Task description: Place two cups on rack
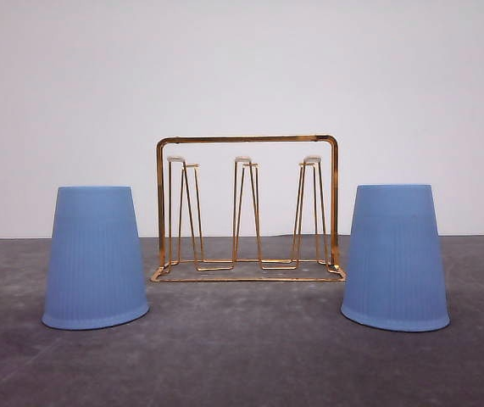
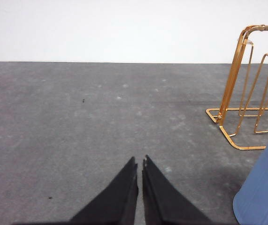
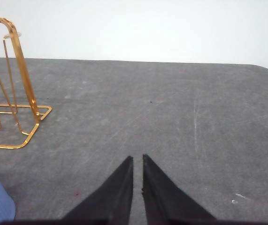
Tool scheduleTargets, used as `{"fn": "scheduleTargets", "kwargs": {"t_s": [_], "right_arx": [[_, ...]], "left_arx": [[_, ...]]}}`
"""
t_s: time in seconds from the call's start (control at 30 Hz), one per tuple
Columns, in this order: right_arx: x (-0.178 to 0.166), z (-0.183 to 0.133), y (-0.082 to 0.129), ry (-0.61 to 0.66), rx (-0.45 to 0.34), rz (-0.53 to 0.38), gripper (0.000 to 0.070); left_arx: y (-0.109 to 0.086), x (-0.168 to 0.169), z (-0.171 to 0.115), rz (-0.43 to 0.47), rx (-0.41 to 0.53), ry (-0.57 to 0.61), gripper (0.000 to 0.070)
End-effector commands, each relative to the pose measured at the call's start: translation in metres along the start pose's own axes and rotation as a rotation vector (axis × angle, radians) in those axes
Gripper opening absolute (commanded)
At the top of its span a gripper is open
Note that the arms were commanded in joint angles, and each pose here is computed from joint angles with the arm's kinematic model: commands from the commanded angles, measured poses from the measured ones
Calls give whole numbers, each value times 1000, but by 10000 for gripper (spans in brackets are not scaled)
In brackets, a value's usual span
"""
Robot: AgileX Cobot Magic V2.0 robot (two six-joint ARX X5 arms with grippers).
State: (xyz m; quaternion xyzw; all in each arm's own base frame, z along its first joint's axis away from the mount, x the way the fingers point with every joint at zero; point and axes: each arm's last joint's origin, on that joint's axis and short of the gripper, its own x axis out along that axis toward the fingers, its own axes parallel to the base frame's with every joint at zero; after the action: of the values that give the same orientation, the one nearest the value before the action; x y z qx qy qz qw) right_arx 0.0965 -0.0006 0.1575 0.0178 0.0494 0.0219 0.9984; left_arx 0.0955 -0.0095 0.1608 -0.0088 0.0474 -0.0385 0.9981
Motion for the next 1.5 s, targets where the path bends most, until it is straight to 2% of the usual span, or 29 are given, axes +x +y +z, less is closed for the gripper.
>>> {"fn": "scheduleTargets", "kwargs": {"t_s": [0.0,0.1,0.23,0.33,0.5,0.6,0.67,0.8,0.9,1.0,1.1,1.27,1.47], "right_arx": [[0,0,0,-9,5,-4,35],[0,1,0,-10,5,-4,35],[0,5,0,-59,13,-1,35],[0,8,0,-86,74,13,34],[-2,19,1,-171,203,29,4],[-8,35,2,-208,236,34,5],[-14,49,2,-226,236,35,4],[-28,80,4,-218,237,20,4],[-38,105,6,-168,240,15,4],[-44,124,7,-66,242,10,4],[-42,135,8,55,209,31,5],[-22,138,10,245,98,112,5],[-1,133,15,331,-18,217,5]], "left_arx": [[0,1,-3,3,-14,1,0],[0,1,-3,3,-31,1,0],[0,1,-2,2,-117,-10,0],[0,1,3,-5,-203,-65,0],[0,-2,20,-28,-260,-204,0],[0,-8,37,-22,-262,-259,1],[1,-15,52,20,-268,-253,2],[3,-32,84,105,-272,-175,3],[3,-43,108,122,-264,-88,3],[2,-49,128,142,-250,48,3],[1,-50,142,142,-233,204,2],[-4,-36,153,22,-188,425,2],[-10,-7,150,-183,-124,578,2]]}}
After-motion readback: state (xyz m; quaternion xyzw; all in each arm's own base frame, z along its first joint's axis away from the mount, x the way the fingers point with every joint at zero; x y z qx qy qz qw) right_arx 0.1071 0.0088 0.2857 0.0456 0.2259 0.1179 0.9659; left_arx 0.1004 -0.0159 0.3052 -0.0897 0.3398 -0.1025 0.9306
